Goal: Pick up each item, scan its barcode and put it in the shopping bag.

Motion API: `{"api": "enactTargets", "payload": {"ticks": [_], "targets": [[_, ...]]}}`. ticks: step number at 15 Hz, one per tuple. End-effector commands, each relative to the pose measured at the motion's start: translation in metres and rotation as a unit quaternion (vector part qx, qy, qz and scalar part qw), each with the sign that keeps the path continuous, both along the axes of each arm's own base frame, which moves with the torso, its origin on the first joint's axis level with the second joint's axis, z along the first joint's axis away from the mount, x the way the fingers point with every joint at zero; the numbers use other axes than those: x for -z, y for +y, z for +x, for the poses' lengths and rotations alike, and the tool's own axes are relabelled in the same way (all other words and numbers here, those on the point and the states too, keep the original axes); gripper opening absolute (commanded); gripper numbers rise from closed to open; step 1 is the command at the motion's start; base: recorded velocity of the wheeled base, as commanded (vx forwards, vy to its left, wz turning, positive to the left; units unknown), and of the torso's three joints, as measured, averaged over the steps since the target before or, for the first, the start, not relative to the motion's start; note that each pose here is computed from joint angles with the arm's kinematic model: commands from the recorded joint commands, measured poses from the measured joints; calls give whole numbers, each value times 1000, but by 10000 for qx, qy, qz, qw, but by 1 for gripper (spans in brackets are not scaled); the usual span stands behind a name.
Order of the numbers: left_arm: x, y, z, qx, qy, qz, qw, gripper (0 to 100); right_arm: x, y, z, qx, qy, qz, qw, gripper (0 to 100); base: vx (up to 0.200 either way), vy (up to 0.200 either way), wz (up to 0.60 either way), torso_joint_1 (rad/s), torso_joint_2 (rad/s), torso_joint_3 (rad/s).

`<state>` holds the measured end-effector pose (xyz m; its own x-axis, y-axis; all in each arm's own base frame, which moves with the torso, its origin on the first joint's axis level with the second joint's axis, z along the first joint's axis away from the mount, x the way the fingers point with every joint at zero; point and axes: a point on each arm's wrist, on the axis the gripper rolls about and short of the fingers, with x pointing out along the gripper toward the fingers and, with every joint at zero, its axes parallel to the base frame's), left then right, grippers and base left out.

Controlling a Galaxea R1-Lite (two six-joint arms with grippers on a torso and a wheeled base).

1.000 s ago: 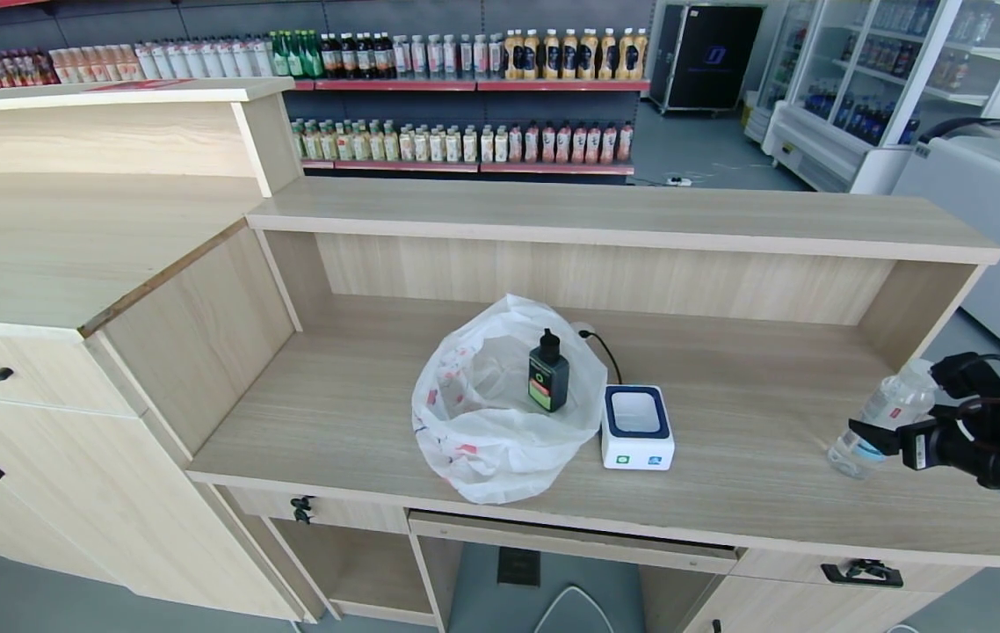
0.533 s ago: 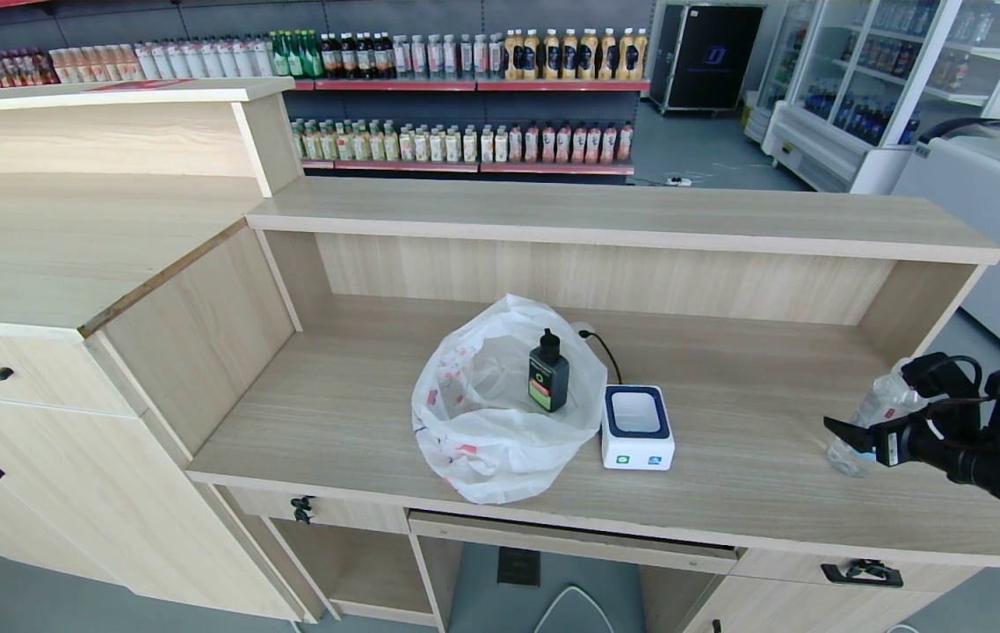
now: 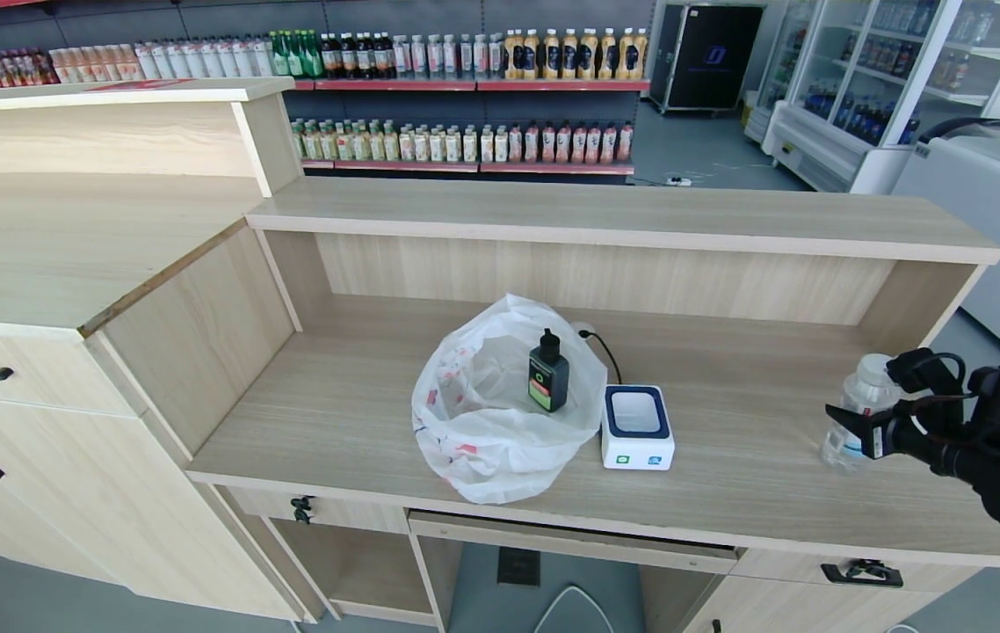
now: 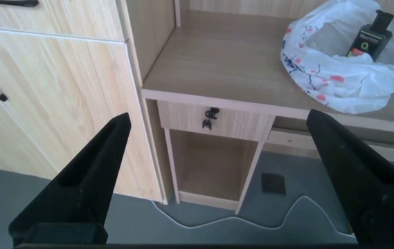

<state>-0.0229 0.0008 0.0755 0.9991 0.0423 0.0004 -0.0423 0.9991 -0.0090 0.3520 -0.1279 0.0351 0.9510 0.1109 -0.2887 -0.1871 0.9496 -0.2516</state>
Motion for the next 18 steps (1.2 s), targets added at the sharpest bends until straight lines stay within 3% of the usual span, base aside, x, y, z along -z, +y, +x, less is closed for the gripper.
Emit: {"api": "enactTargets", "payload": {"ticks": [1,8,11,14,18], "targets": [[0,0,0,-3,2,-1,10000,100,2,0,0,5,30,5,10000,0,0,0,0,0,0,0],[0,0,0,-3,2,-1,10000,100,3,-9,-7,155,95,46,9998,0,0,0,0,0,0,0],[0,0,0,-3,2,-1,10000,100,-11,-5,-8,197,-26,256,9995,0,0,0,0,0,0,0],[0,0,0,-3,2,-1,10000,100,-56,13,-14,137,-265,840,9960,0,0,0,0,0,0,0],[0,0,0,-3,2,-1,10000,100,-115,34,-53,-621,-197,1663,9839,0,0,0,0,0,0,0]]}}
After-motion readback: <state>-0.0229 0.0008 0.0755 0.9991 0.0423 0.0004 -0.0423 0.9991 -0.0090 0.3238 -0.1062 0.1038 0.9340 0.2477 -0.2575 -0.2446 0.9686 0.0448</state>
